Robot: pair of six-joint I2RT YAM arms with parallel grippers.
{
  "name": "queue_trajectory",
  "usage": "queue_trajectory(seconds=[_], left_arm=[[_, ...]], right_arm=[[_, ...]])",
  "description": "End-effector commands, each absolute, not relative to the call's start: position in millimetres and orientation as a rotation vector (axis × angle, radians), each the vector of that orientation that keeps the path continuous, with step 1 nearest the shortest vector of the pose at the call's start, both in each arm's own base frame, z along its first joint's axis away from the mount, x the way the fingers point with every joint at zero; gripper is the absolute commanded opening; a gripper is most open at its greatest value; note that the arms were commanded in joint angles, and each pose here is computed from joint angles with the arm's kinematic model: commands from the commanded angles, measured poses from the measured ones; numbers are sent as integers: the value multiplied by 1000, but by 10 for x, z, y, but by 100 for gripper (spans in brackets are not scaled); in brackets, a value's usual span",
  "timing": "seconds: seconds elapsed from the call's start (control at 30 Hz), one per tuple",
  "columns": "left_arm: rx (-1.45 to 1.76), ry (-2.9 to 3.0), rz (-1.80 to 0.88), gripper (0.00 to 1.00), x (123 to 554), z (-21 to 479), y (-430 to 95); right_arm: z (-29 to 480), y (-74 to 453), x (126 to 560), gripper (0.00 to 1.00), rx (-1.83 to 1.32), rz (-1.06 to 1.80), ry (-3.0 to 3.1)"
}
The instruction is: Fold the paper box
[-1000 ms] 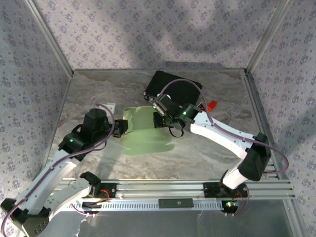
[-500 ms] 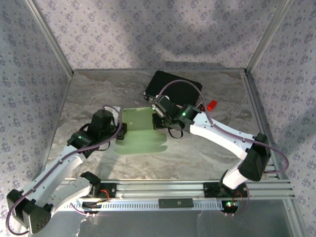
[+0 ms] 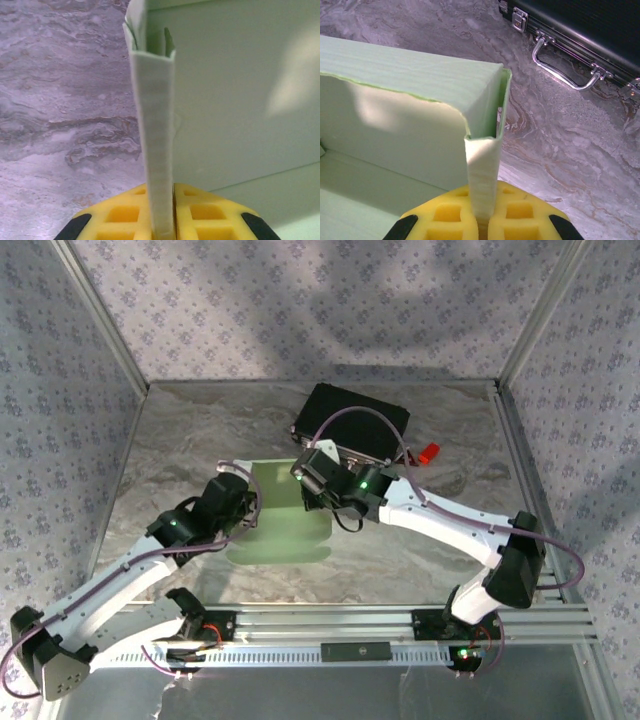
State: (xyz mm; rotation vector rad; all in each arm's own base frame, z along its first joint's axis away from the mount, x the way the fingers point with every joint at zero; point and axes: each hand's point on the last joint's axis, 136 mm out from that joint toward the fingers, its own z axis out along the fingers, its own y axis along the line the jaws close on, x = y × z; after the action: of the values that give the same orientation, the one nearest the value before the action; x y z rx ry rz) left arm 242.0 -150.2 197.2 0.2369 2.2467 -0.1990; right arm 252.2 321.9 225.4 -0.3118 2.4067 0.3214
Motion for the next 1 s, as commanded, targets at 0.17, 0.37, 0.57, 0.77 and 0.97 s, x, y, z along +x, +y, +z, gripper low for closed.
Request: queue_trajectory(seconds=[0.17,0.37,0.57,0.77,0.97], left_arm=[[221,2161,-76,10,2539,2063,-1439],[229,2149,-92,0,2547,2087,-1485],[262,2184,-145,21,2546,2062,-1542],[249,2196,-126,11,2572,2025,-1491],[236,2180,-72,0,2588,2066,-1455]], right_arm=[[2329,3336,2423,0,-268,362,2387],[2283,3350,2423,0,-257,337,2424],[2306,3359,2438,0,-253,370,2433],[2357,3360,2445,0,-246,399,2427],[2359,3369,2445,0,-242,396,2423]])
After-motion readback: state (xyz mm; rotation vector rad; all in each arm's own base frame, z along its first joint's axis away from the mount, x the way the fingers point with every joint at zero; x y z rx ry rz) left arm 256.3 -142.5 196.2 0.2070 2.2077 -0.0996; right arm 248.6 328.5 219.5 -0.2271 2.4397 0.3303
